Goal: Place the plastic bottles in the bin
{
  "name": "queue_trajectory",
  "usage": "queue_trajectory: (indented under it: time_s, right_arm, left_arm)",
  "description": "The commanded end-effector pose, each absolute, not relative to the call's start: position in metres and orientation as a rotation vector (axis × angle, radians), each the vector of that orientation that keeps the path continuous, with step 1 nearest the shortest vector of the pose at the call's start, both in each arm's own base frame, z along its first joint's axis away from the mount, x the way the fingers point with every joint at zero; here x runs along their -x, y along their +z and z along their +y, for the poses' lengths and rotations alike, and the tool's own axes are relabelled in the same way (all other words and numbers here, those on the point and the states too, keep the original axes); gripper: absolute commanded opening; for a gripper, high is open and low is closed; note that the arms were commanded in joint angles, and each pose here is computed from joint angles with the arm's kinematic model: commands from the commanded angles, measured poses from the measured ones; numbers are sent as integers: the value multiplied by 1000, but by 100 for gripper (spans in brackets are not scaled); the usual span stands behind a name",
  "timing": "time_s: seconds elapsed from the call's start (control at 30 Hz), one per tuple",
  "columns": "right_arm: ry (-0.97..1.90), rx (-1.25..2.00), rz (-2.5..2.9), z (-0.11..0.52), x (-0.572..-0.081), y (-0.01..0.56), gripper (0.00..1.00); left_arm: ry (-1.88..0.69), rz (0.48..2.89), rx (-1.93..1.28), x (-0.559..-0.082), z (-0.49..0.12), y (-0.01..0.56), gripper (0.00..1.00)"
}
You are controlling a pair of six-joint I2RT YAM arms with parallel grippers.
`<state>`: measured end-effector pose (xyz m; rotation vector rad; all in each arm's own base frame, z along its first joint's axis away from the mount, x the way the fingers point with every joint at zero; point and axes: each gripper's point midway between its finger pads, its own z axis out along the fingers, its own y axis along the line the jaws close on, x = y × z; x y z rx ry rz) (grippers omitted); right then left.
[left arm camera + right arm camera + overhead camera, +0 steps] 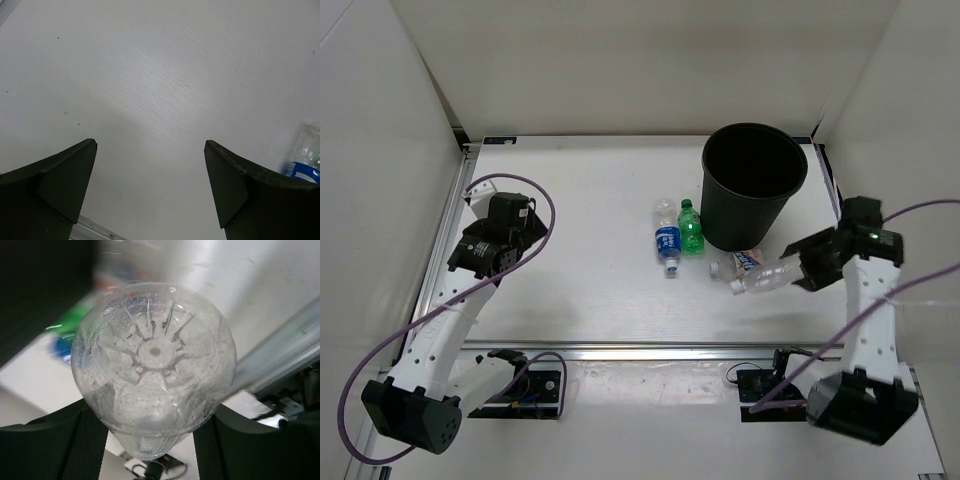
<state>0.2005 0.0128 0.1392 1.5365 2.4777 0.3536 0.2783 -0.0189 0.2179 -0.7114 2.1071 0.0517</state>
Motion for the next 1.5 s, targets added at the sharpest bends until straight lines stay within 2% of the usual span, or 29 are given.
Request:
queue_trajectory:
  time_s: [0.0, 0.1, 0.13, 0.27, 0.37, 0.47, 0.53, 0.6, 0.67, 0.7, 0.77, 0.9, 1.0, 1.03, 1.17, 1.27, 1.3, 1.47]
  right_arm:
    - [373, -1401, 2312, 10, -183, 239, 51]
    - [377, -1281, 2136, 0, -194, 311, 51]
    - [373, -1175, 2040, -7, -205, 354, 51]
    - [285, -995, 1828, -33, -250, 430, 51]
    - [204, -938, 1748, -50, -300, 453, 51]
    - [137, -802, 1725, -38, -347, 470, 51]
    - [59, -716, 1745, -31, -378, 465, 55]
    - [-2, -670, 1790, -19, -398, 450, 69]
    - [6, -644, 1809, -6, -402, 446, 74]
    - [3, -660, 1834, -5, -403, 437, 85]
    - [3, -682, 1879, -2, -394, 423, 100]
    - [59, -845, 1815, -25, -346, 427, 100]
    - [167, -1032, 1851, -39, -310, 390, 100]
    - [173, -1105, 1931, -41, -301, 352, 100]
    - [265, -1353, 1983, -48, -261, 285, 100]
    - [421, -1490, 2015, -32, -259, 250, 100]
    - [459, -1622, 2022, -30, -253, 222, 100]
    - [688, -1738, 2099, -13, -271, 184, 100]
  left_arm:
    - [118, 2097, 728, -278, -11, 215, 100]
    - [67, 2153, 684, -281, -23, 209, 100]
    - [11, 2164, 670, -283, -32, 210, 100]
    - [-107, 2222, 618, -293, -55, 202, 100]
    - [-141, 2273, 624, -295, -65, 188, 100]
    - [-165, 2298, 614, -295, -70, 184, 100]
    - [-165, 2298, 614, -297, -71, 185, 100]
    - [-151, 2295, 605, -300, -69, 187, 100]
    - [-156, 2287, 605, -301, -70, 190, 100]
    - [-150, 2274, 608, -303, -68, 194, 100]
    - [-123, 2251, 619, -305, -64, 198, 100]
    - [-96, 2239, 628, -306, -59, 199, 100]
    - [-96, 2239, 628, -306, -59, 199, 100]
    - [-96, 2239, 628, -306, -59, 199, 100]
    - [-96, 2239, 628, -306, -59, 199, 100]
    - [-98, 2261, 624, -305, -61, 192, 100]
    - [-108, 2266, 620, -305, -63, 192, 100]
    - [-114, 2279, 617, -303, -64, 188, 100]
